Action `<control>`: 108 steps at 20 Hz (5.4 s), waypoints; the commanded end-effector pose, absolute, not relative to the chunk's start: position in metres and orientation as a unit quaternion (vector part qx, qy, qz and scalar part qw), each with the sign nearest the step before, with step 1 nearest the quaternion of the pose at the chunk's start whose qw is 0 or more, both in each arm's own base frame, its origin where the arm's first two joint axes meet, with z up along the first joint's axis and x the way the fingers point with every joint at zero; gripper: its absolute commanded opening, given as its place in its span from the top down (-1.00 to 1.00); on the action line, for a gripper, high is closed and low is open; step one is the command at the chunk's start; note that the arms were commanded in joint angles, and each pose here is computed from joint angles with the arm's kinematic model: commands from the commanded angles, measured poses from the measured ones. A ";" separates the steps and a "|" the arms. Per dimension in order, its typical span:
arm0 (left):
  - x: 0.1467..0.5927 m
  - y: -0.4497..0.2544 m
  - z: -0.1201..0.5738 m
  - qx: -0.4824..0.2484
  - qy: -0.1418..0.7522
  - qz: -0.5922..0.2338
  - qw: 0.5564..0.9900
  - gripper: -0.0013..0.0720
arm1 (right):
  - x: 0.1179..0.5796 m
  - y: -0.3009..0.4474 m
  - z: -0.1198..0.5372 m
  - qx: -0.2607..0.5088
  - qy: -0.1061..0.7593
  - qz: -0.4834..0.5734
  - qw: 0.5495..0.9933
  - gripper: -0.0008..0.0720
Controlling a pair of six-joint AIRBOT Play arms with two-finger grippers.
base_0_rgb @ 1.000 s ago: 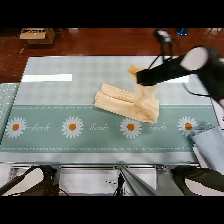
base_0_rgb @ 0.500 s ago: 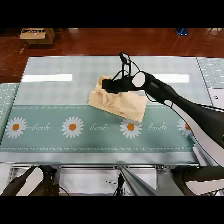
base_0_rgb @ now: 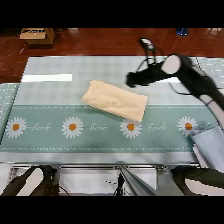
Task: Fold the shirts.
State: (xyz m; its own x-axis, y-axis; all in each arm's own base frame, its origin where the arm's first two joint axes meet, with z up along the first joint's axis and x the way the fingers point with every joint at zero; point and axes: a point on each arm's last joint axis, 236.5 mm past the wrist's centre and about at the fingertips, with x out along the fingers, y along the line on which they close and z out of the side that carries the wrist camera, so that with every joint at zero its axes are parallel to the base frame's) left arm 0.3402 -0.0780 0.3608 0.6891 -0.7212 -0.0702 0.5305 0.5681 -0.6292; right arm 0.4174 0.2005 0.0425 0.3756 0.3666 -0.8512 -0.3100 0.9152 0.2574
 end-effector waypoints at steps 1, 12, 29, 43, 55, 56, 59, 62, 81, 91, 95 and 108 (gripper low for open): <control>0.345 -0.071 0.342 -0.273 0.187 -0.333 0.883 0.89 | 0.351 -0.015 0.039 -0.149 0.651 -0.015 0.744 -0.28; 0.347 -0.067 0.332 -0.261 0.201 -0.320 0.889 0.89 | 0.351 0.116 -0.067 0.419 0.562 0.106 0.705 -0.51; 0.368 -0.038 0.292 -0.236 0.246 -0.259 0.904 0.89 | 0.354 0.107 0.130 0.321 0.424 0.200 0.823 0.90; 0.460 -0.021 0.156 -0.308 0.351 -0.255 0.847 0.89 | 0.057 -0.187 0.168 0.088 0.564 -0.483 0.664 0.90; 0.479 0.011 0.139 -0.281 0.328 -0.229 0.872 0.89 | -0.039 -0.190 0.106 0.103 0.670 -0.565 0.471 0.90; 0.479 0.012 0.139 -0.281 0.327 -0.228 0.873 0.89 | -0.043 -0.195 0.103 0.120 0.653 -0.579 0.472 0.90; 0.479 0.011 0.139 -0.281 0.328 -0.229 0.873 0.89 | -0.054 -0.204 0.097 0.163 0.618 -0.605 0.475 0.90; 0.478 0.011 0.139 -0.281 0.327 -0.230 0.873 0.89 | -0.070 -0.211 0.091 0.186 0.595 -0.624 0.472 0.90; 0.481 -0.010 0.164 -0.318 0.295 -0.269 0.860 0.84 | 0.162 -0.340 0.252 0.222 0.202 -0.477 0.826 -0.22; 0.440 -0.128 0.104 -0.129 0.494 -0.251 0.822 -0.24 | 0.387 -0.061 0.140 -0.095 0.547 -0.008 0.831 -0.38; 0.407 -0.099 0.059 0.089 0.587 -0.125 0.795 -0.24 | 0.398 0.000 0.110 -0.148 0.577 0.039 0.802 -0.65; 0.388 -0.135 0.060 0.203 0.579 -0.133 0.778 -1.00 | 0.389 0.043 0.084 -0.097 0.615 0.089 0.778 -0.64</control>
